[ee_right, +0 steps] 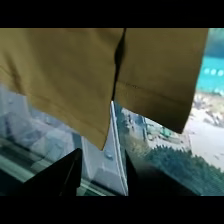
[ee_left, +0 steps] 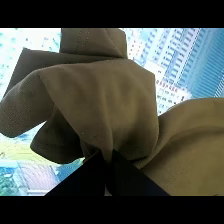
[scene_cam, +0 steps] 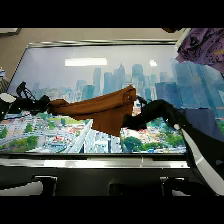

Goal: Fold the clothes and pants, and hang the long-sleeved shirts on hangers.

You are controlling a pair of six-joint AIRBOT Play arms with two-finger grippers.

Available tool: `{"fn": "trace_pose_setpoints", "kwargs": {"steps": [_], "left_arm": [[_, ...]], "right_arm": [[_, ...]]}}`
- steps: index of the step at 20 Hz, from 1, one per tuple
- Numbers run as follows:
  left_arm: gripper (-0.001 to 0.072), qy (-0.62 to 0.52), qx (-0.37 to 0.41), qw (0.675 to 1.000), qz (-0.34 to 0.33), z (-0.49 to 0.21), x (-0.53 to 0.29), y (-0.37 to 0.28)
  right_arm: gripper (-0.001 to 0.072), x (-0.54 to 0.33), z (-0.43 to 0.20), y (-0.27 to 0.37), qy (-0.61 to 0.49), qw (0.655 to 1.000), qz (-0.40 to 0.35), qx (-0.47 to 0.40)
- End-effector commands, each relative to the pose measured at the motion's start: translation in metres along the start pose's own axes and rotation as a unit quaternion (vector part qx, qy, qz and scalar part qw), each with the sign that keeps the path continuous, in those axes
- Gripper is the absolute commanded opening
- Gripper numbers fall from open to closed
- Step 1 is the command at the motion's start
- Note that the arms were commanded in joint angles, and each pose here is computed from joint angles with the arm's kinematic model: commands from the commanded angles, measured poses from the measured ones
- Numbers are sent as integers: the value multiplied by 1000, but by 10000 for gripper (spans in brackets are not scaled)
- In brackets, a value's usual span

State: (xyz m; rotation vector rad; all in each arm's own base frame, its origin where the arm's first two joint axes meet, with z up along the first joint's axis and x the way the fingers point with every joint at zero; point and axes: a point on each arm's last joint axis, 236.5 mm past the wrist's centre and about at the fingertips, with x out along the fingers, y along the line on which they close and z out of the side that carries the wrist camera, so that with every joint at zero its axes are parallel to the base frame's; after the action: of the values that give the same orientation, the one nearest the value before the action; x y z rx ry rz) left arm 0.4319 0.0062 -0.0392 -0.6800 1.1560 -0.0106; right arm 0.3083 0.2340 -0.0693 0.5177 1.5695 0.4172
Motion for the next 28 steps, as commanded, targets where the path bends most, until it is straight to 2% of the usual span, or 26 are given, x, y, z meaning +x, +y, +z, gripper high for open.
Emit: {"fn": "trace_pose_setpoints", "kwargs": {"steps": [1,9,10,12,15,18,20,23,28], "left_arm": [[19,1,0,1000,0,0,0,0],[19,1,0,1000,0,0,0,0],[19,0,0,1000,0,0,0,0],[19,0,0,1000,0,0,0,0],[18,-2,2,1000,-1,1,-3,-2],[17,-36,28,999,-9,12,-29,-17],[17,-85,82,993,-21,31,-73,-45],[17,-173,154,972,-42,50,-165,-100],[17,-298,251,919,-65,7,-320,-171]], "right_arm": [[315,32,-13,-1,-13,999,-31,2],[301,49,13,11,-63,997,2,54],[260,50,15,11,-65,996,5,58],[42,49,19,15,-72,996,10,50],[22,29,38,39,-101,994,28,25],[21,-44,79,88,-177,982,52,-45],[21,-131,107,123,-260,958,61,-101],[21,-285,114,173,-403,896,69,-173],[21,-483,11,208,-568,786,37,-241]]}}
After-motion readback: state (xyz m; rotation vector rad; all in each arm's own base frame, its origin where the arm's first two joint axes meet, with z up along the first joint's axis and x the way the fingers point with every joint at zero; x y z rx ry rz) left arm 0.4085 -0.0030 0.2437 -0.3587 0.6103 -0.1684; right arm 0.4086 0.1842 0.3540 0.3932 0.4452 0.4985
